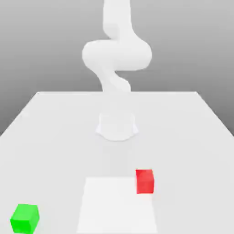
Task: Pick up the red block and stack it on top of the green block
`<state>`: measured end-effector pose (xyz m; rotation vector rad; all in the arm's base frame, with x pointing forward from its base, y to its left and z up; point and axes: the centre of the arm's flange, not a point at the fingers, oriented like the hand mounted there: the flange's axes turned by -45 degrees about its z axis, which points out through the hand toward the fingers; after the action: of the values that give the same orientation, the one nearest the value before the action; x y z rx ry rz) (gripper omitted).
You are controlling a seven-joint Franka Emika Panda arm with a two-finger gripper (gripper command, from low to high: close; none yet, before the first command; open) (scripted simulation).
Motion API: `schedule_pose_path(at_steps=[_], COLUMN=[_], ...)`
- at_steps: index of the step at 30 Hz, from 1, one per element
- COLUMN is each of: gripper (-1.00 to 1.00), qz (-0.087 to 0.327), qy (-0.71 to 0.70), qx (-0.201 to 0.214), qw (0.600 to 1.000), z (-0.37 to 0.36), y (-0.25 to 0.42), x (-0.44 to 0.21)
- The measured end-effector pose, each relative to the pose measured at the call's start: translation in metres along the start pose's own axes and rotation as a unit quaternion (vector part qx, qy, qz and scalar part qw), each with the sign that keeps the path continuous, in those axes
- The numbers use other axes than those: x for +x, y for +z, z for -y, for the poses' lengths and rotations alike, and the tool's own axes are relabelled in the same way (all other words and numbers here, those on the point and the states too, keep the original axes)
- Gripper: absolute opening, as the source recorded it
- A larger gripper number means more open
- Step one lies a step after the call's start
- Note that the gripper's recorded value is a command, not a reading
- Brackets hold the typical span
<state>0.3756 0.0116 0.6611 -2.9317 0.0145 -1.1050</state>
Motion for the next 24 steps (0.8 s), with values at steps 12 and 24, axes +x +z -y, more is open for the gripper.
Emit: schedule_pose_path(at_steps=[12,24], gripper=[0.0,0.0], qz=[0.225,0.353], qy=[-0.007,-0.011], qx=[0.003,-0.001], qw=[0.974,0.936], z=[0.051,0.066], y=[0.252,0.362], x=[-0.168,-0.356])
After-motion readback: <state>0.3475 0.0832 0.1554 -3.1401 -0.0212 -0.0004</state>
